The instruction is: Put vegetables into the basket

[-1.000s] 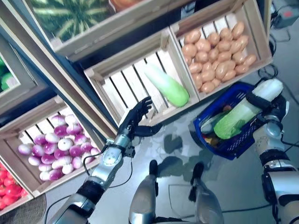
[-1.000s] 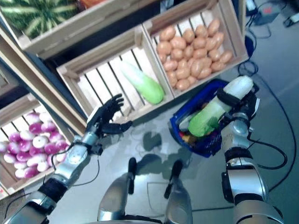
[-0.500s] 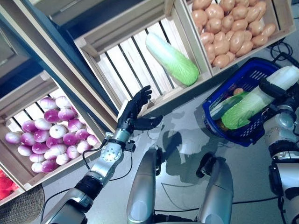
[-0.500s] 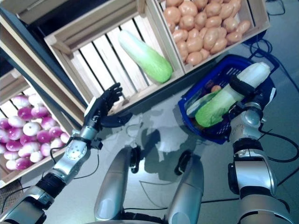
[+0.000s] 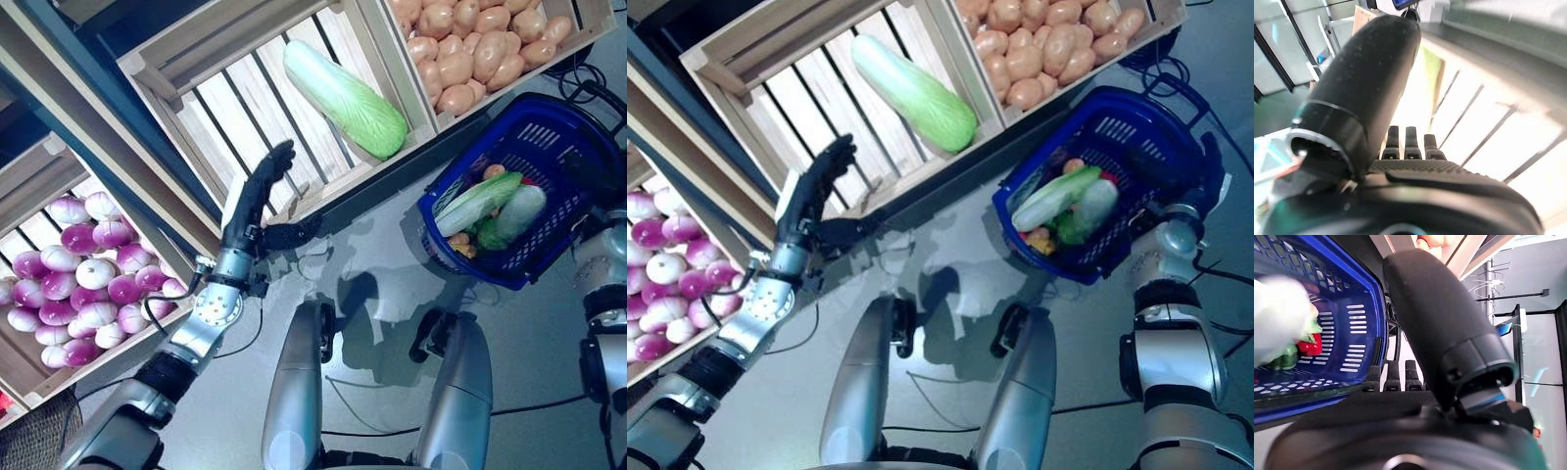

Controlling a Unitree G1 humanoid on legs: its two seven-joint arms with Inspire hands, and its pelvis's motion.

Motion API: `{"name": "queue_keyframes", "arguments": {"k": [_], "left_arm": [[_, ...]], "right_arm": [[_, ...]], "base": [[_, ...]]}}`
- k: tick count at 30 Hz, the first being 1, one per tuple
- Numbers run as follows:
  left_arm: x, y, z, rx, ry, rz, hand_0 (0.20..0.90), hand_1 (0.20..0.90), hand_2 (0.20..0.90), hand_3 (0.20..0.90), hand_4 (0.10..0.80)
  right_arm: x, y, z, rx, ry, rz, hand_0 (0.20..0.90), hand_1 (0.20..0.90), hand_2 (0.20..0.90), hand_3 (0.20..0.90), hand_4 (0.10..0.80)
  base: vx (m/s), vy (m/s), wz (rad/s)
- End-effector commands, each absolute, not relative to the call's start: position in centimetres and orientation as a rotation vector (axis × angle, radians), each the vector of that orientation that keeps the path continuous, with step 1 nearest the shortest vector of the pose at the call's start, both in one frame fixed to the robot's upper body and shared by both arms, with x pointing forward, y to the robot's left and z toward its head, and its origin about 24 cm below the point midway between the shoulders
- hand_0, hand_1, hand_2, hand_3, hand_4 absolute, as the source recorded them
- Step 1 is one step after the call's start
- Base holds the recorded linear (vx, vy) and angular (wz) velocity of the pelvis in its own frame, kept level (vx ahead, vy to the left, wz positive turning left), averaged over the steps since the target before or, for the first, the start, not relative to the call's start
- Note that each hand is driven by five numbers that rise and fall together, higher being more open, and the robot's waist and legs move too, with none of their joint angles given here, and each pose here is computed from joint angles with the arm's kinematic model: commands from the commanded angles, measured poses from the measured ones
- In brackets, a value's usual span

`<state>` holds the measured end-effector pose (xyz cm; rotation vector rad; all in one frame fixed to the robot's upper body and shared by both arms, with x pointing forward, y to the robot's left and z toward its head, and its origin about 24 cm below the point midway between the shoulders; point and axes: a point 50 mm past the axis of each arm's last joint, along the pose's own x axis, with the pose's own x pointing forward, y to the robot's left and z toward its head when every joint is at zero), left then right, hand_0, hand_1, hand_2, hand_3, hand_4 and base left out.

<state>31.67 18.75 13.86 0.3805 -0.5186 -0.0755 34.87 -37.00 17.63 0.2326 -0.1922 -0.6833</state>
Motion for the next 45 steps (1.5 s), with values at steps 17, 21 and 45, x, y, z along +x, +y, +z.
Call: {"name": "queue_keyframes", "arguments": {"k": [17, 21, 45], "left_arm": [[34.4, 25.9, 29.6, 1.424, -0.936, 0.599, 0.900, 0.900, 0.900, 0.900, 0.800], [35.4, 26.7, 30.8, 1.582, -0.837, 0.645, 0.900, 0.900, 0.900, 0.900, 0.800], [36.5, 31.1, 33.2, 1.746, -0.387, 0.909, 0.900, 0.900, 0.900, 0.900, 0.800]], "right_arm": [[35.9, -34.7, 22.4, 0.063, -0.330, -0.347, 0.900, 0.900, 0.900, 0.900, 0.800], [36.3, -32.9, 22.1, 0.068, -0.346, -0.225, 0.900, 0.900, 0.900, 0.900, 0.800], [35.6, -27.8, 21.1, 0.145, -0.427, -0.035, 0.900, 0.900, 0.900, 0.900, 0.800]], "base": [[0.030, 0.061, -0.10], [0.002, 0.091, -0.16], [-0.052, 0.038, -0.11]]}}
